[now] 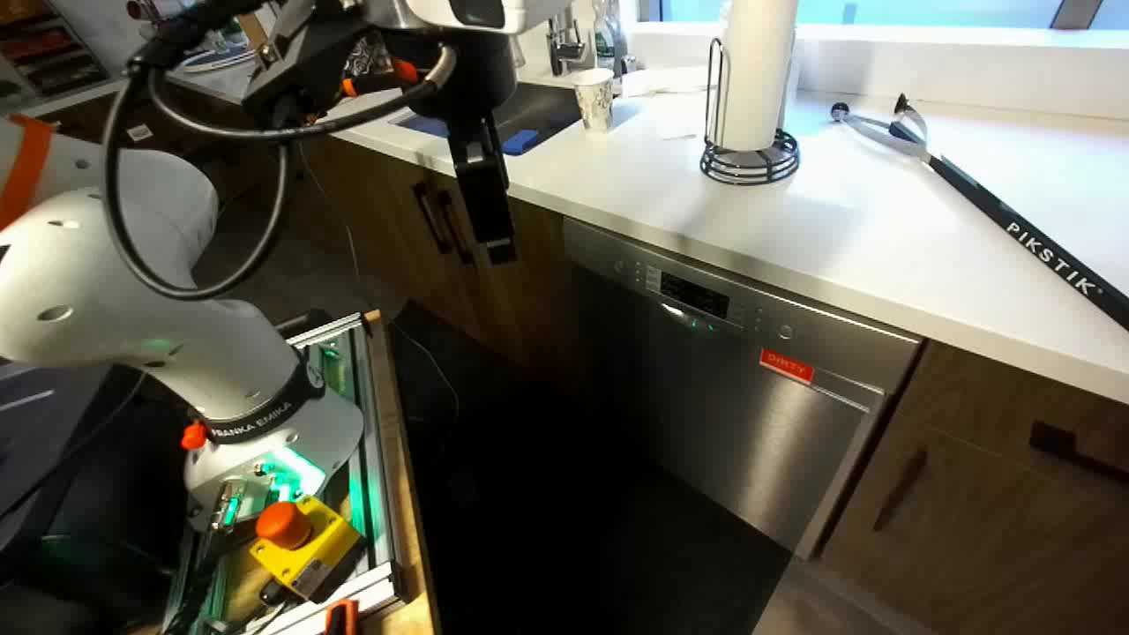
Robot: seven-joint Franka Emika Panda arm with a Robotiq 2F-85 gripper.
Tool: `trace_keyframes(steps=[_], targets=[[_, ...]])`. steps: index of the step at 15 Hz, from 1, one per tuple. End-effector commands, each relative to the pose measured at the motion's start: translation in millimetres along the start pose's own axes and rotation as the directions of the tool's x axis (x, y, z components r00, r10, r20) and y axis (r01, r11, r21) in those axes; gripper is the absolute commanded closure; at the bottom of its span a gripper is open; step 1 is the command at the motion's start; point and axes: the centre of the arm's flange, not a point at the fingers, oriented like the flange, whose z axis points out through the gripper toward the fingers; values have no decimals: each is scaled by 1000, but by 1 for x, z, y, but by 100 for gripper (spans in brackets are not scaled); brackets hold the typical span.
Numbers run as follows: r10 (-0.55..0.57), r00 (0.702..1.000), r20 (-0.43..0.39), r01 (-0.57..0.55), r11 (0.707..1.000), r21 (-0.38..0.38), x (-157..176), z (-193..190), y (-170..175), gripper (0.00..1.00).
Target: Press one of the buttons on the left side of the dish washing machine
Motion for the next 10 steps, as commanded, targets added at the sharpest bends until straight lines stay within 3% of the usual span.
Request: trace_keyframes(steps=[1,6,10], targets=[[0,1000,0,0,1000,0,0,0,0,0],[0,1000,0,0,1000,0,0,0,0,0],[-96,992,78,88,991,104,39,76,-28,0]])
